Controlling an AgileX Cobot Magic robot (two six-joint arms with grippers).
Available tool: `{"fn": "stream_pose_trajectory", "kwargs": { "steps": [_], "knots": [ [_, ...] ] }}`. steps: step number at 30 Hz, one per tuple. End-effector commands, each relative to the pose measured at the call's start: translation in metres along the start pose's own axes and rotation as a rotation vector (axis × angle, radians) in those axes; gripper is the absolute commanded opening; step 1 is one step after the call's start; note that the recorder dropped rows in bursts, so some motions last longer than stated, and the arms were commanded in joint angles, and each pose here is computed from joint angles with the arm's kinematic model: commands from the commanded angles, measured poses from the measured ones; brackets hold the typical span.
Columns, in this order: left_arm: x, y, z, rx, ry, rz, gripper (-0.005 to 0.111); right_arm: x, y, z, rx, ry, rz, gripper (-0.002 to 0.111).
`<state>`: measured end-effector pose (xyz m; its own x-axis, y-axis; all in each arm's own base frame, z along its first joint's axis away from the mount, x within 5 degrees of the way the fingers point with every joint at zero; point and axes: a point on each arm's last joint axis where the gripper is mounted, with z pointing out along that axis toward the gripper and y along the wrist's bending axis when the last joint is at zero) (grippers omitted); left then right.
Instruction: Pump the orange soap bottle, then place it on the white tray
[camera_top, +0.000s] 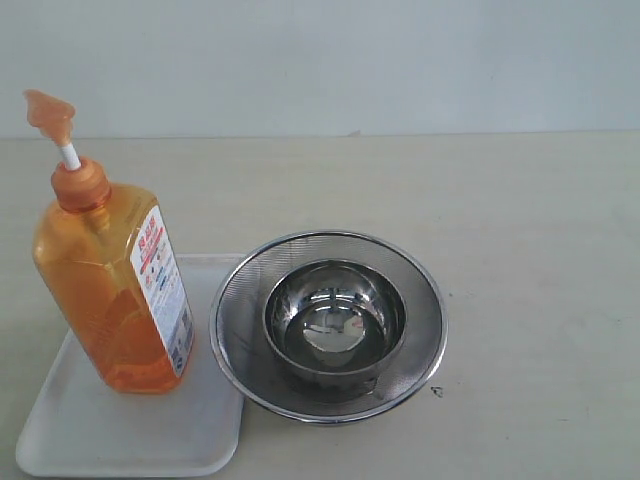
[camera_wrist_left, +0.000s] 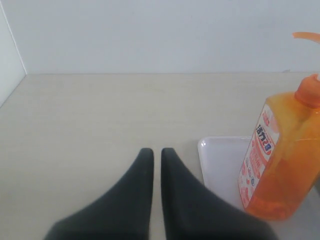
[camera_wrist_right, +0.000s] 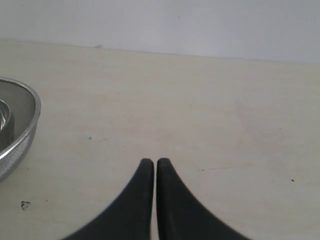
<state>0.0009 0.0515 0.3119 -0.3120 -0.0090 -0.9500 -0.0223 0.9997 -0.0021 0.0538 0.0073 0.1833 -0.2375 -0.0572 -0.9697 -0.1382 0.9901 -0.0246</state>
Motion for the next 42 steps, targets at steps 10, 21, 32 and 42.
{"fn": "stream_pose_trajectory", "kwargs": {
  "steps": [10,21,32,42],
  "knots": [
    [-0.0027,0.0011,-0.0021,0.003,-0.027,0.002,0.005,0.0015,-0.0005,-0.0005,0.013,0.014,0.000,0.000],
    [-0.0028,0.0012,-0.0021,0.001,-0.028,0.003,0.005,0.0018,-0.0037,-0.0007,0.071,0.018,0.018,0.000],
    [-0.0028,0.0012,-0.0021,0.001,-0.028,0.003,0.005,0.0018,-0.0037,-0.0007,0.071,0.018,0.018,0.000],
    [-0.0028,0.0012,-0.0021,0.001,-0.028,0.003,0.005,0.0018,-0.0038,-0.0007,0.071,0.018,0.014,0.000]
  ]
}}
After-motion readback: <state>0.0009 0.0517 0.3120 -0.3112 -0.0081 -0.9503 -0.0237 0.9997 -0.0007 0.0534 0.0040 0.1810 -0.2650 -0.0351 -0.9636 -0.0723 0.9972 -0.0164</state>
